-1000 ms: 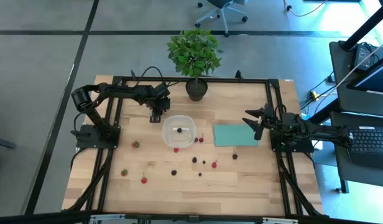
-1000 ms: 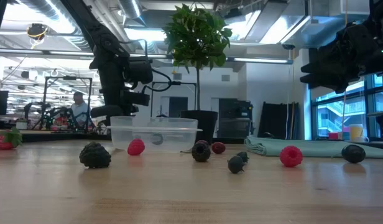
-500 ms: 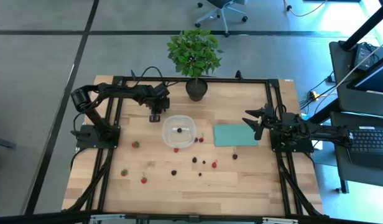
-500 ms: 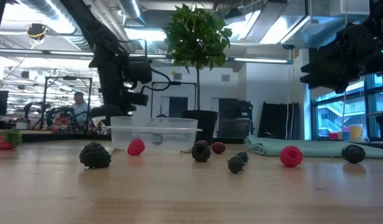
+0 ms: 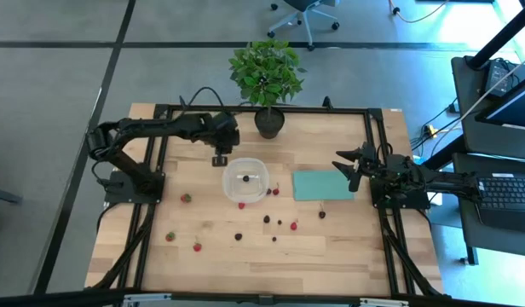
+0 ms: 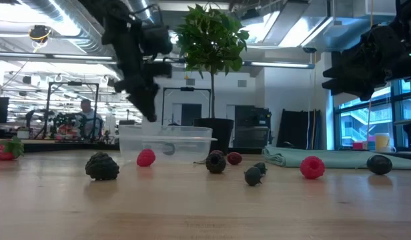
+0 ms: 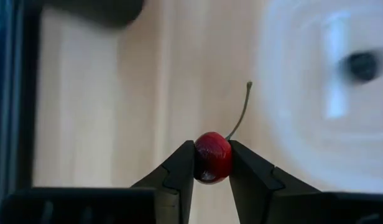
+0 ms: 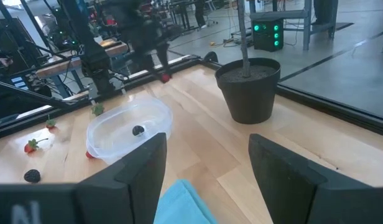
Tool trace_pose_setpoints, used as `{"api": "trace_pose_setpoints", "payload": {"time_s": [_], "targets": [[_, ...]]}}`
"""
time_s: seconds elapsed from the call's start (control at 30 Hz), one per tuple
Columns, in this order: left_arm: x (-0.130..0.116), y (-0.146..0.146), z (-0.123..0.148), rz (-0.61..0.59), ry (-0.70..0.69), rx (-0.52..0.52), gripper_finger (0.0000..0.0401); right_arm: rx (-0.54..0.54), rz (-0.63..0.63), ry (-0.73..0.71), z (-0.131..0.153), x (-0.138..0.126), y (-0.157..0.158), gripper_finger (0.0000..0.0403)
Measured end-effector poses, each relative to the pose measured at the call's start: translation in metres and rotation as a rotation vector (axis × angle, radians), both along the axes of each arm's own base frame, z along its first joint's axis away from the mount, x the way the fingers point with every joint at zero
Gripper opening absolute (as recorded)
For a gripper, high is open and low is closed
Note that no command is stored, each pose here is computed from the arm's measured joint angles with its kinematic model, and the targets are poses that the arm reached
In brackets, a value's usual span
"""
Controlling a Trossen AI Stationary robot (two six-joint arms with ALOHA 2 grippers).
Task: Pick and placing Produce into tupperware
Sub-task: Put the top red cherry into the container
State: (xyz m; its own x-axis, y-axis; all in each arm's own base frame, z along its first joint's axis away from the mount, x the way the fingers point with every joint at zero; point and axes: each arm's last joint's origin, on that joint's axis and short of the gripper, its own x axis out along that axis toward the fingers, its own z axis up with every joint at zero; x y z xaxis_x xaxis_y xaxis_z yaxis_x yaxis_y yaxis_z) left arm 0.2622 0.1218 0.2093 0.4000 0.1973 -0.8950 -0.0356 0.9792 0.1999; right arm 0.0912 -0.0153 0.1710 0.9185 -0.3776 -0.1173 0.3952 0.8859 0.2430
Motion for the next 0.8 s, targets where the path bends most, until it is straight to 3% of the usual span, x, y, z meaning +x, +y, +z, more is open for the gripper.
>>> {"api": "trace_pose_setpoints", "payload": {"time_s": [0.37,0.8], "targets": [[0.032,-0.07,0.003,-0.196,-0.117,-0.063,0.0087,0.001,0.0,0.0,0.0,0.0,0.0,0.0229],[0.026,-0.084,-0.016,-0.098,-0.097,-0.082,0.0088,0.0,0.0,0.0,0.0,0.0,0.0,0.0229]]}}
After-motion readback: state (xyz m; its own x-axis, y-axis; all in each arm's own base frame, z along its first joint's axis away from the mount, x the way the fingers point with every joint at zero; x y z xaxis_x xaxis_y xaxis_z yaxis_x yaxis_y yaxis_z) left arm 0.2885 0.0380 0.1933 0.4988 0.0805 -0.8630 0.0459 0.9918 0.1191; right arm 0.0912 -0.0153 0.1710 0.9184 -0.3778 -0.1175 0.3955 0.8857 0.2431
